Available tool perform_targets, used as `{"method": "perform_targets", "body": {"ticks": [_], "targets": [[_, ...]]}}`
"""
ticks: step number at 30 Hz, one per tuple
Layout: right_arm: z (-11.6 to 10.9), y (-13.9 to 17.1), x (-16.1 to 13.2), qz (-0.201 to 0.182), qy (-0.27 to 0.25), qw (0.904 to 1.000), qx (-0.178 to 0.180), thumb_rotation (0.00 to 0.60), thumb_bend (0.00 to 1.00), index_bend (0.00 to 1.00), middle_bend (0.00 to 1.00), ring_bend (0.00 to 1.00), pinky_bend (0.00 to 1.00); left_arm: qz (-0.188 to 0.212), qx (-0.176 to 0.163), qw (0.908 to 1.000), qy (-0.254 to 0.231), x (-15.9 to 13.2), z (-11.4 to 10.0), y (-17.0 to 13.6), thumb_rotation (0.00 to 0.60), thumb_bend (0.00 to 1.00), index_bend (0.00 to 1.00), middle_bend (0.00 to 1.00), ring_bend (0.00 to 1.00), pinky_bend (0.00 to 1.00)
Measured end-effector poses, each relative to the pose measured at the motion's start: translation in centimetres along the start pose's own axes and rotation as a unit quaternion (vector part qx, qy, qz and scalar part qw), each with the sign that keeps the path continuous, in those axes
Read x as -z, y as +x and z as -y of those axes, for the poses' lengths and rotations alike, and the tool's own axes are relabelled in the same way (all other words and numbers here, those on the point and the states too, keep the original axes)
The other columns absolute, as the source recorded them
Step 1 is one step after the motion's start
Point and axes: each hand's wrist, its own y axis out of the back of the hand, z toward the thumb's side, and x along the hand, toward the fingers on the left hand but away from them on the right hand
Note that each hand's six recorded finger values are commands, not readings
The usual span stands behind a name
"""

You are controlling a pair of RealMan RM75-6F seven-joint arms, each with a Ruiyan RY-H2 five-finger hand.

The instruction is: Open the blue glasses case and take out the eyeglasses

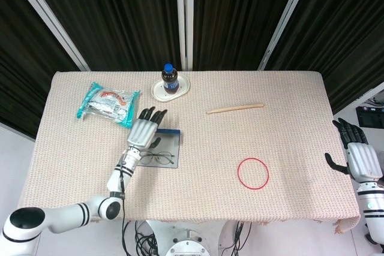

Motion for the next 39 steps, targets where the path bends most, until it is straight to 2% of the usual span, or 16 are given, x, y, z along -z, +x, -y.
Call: {"method": "perform_targets", "body": {"ticks": [3,8,12,15,22,33,39], "targets": [[0.0,0.0,0.0,0.000,0.000,1.0000,0.001,0.600,0.31,0.00,0.01,0.00,0.00,0.005,0.006,0.9999,-0.010,-0.3,-0.7,-0.9,0.600,0.31,0.23,0.12,0.00,0.11],[-0.2,0.2,-0.1,-0.002,-0.003,1.0000,0.006,0.600,0.31,0.00,0.01,0.00,0.00,-0.002,0.048,0.9983,-0.032,-0.5,-1.2,-3.5,0.600,0.31,0.24,0.12,0.00,0.12],[-0.2,0.3,-0.2,-0.003,-0.003,1.0000,0.007,0.600,0.31,0.00,0.01,0.00,0.00,-0.024,0.094,0.9948,-0.031,0.7,-0.6,-5.9,0.600,0.32,0.27,0.12,0.00,0.12],[-0.2,0.2,-0.2,-0.003,-0.001,1.0000,0.005,0.600,0.31,0.00,0.01,0.00,0.00,-0.030,0.109,0.9929,-0.036,1.0,0.2,-7.1,0.600,0.32,0.27,0.13,0.00,0.12],[-0.2,0.2,-0.1,-0.001,-0.002,1.0000,0.006,0.600,0.31,0.00,0.01,0.00,0.00,-0.028,0.113,0.9913,-0.061,0.3,1.3,-7.2,0.600,0.32,0.28,0.14,0.00,0.12],[-0.2,0.1,0.1,0.002,-0.007,1.0000,0.005,0.600,0.31,0.00,0.01,0.00,0.00,-0.028,0.121,0.9904,-0.061,-0.4,2.7,-5.9,0.600,0.32,0.30,0.14,0.00,0.12],[-0.3,0.1,0.1,0.000,-0.009,0.9999,0.006,0.600,0.31,0.00,0.01,0.00,0.00,-0.032,0.118,0.9903,-0.065,-0.2,2.9,-5.4,0.600,0.32,0.33,0.14,0.00,0.12]]}}
